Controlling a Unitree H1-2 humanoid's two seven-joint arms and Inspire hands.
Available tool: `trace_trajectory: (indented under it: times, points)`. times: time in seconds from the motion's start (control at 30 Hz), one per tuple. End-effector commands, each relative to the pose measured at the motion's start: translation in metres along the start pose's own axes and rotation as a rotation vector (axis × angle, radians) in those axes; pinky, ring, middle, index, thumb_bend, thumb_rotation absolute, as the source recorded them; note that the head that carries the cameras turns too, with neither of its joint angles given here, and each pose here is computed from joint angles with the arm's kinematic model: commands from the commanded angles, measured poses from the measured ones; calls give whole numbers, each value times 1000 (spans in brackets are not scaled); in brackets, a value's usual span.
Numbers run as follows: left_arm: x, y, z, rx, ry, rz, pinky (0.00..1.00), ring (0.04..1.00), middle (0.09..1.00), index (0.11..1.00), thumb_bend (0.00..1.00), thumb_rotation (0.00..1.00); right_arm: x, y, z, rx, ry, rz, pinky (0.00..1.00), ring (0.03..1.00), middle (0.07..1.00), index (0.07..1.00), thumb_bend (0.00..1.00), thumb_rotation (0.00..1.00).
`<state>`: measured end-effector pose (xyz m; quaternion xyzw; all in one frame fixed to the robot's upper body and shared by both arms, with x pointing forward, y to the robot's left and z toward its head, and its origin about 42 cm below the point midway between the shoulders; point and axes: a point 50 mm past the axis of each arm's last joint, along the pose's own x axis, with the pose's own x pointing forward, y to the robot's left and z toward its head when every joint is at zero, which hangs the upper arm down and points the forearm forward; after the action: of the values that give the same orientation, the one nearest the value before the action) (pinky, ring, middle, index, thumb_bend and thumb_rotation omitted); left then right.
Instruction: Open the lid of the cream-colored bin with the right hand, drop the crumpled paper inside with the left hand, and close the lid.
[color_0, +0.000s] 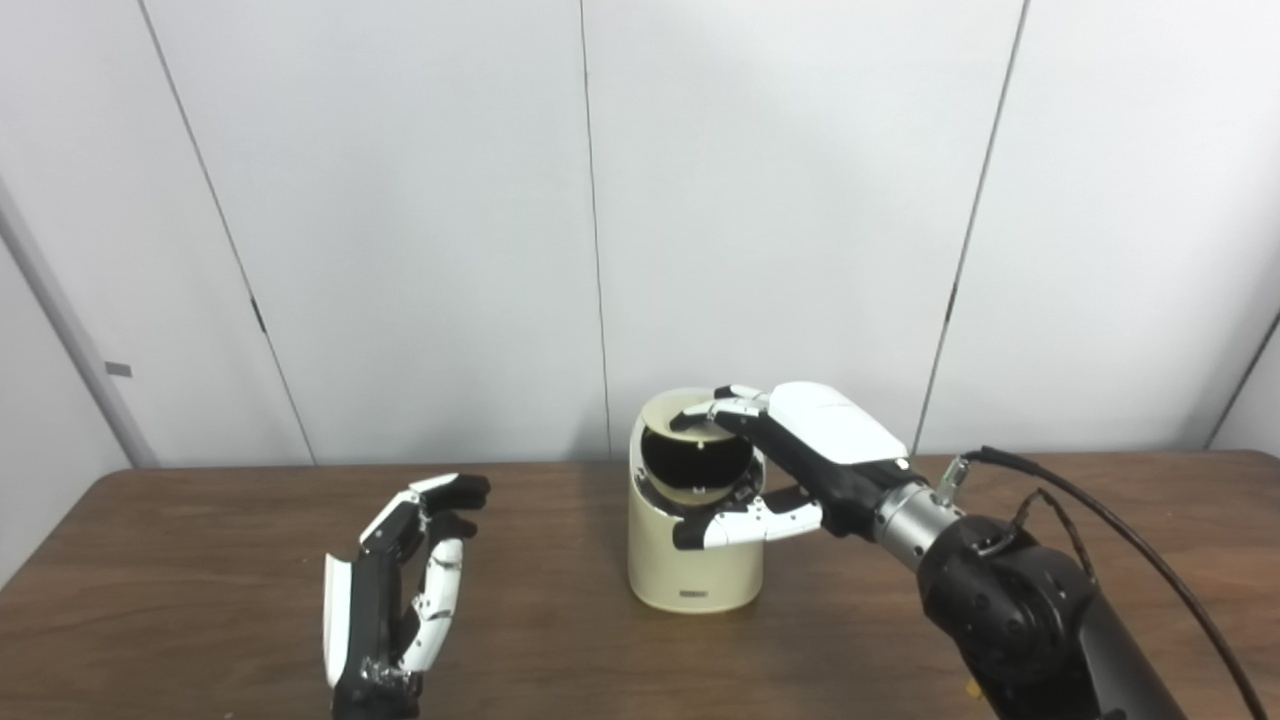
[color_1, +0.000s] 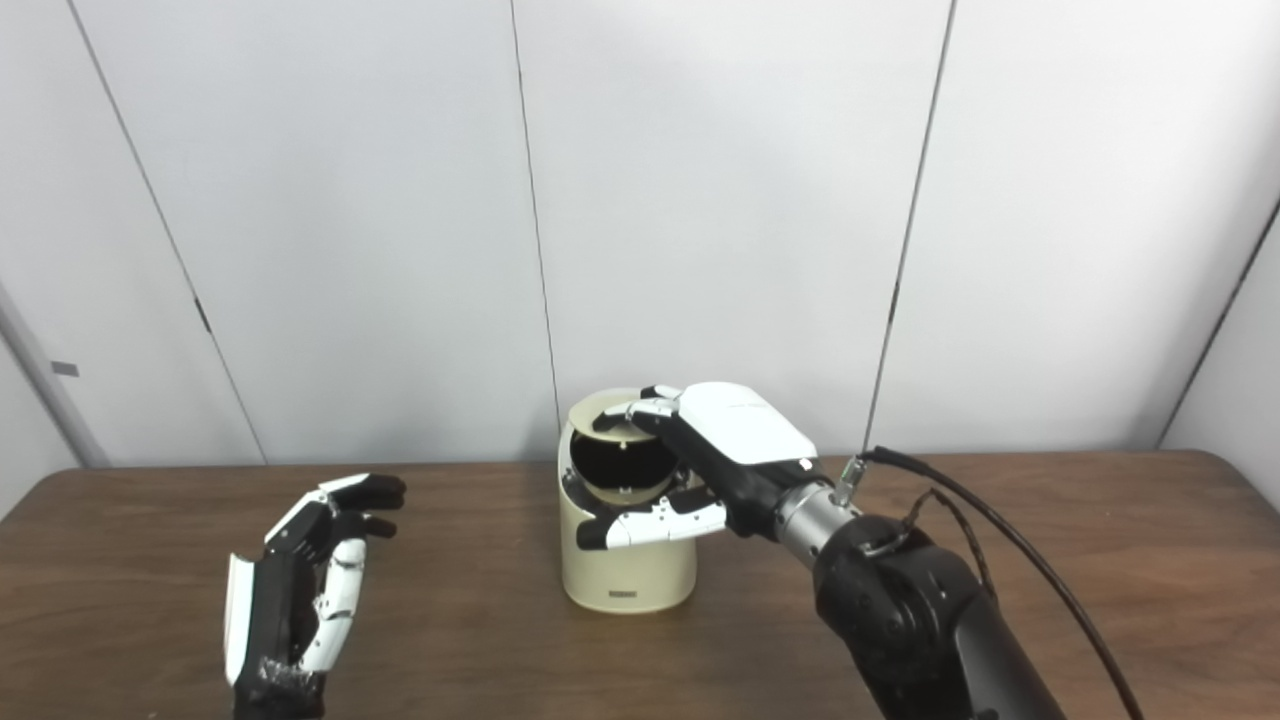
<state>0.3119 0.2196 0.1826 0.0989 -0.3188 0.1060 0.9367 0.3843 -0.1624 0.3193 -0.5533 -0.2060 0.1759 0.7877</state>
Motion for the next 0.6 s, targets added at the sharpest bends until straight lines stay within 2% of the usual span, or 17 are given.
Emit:
trace_trajectory:
  times: [0.0,0.57]
  points:
    - [9,1,12,-18,-52,8,544,650,662,640,294,728,-1,-15,9,-16,-28,-59,894,932,845,812,929,900]
    - [10,6,22,-15,-48,10,544,654,663,643,352,766,-9,-3,8,6,-12,-26,868,916,835,801,913,867]
